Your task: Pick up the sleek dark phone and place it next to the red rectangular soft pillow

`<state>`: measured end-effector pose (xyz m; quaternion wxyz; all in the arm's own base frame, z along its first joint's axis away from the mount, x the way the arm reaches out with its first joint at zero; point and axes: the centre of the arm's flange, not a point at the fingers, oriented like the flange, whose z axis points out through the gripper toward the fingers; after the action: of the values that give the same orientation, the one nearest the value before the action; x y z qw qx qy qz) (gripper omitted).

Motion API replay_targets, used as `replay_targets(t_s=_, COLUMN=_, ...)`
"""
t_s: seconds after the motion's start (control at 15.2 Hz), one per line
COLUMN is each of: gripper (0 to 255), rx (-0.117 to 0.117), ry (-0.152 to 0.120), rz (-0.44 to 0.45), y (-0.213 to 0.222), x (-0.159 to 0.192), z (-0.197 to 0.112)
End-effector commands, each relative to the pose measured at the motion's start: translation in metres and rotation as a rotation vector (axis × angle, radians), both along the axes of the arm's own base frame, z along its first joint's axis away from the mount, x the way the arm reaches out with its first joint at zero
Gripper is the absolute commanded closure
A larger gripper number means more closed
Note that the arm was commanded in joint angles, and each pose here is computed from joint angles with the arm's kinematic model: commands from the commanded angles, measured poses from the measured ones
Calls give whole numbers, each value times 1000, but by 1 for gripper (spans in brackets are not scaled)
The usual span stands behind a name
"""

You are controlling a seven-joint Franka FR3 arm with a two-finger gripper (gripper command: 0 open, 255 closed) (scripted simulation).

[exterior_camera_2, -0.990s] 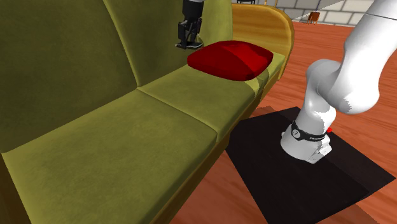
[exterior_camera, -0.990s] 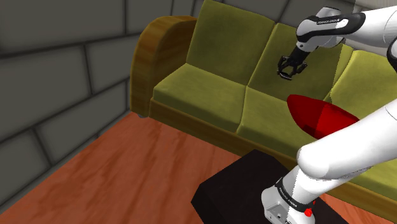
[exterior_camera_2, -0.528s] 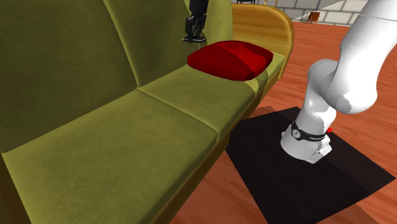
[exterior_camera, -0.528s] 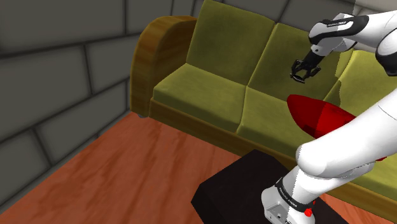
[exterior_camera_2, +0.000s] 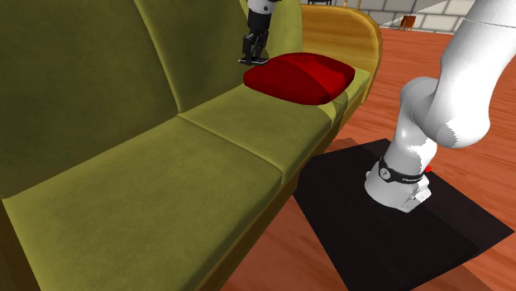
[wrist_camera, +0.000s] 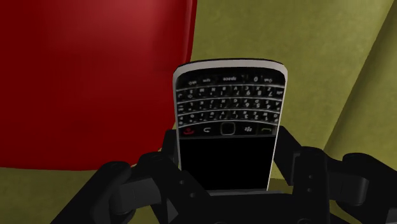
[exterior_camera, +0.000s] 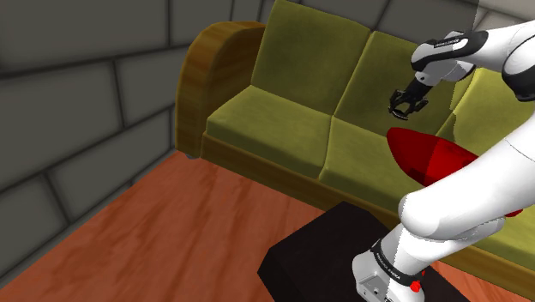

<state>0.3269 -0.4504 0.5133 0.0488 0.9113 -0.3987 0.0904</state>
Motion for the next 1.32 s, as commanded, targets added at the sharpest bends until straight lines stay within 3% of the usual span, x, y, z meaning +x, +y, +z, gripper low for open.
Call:
replay_targets(t_s=0.0, gripper=255, rx=0, ry=0, rz=0, y=-1, x=-1, z=-11)
replay_targets(t_s=1.25, gripper=255, rx=0, ry=0, rz=0, y=-1, x=-1, z=-111)
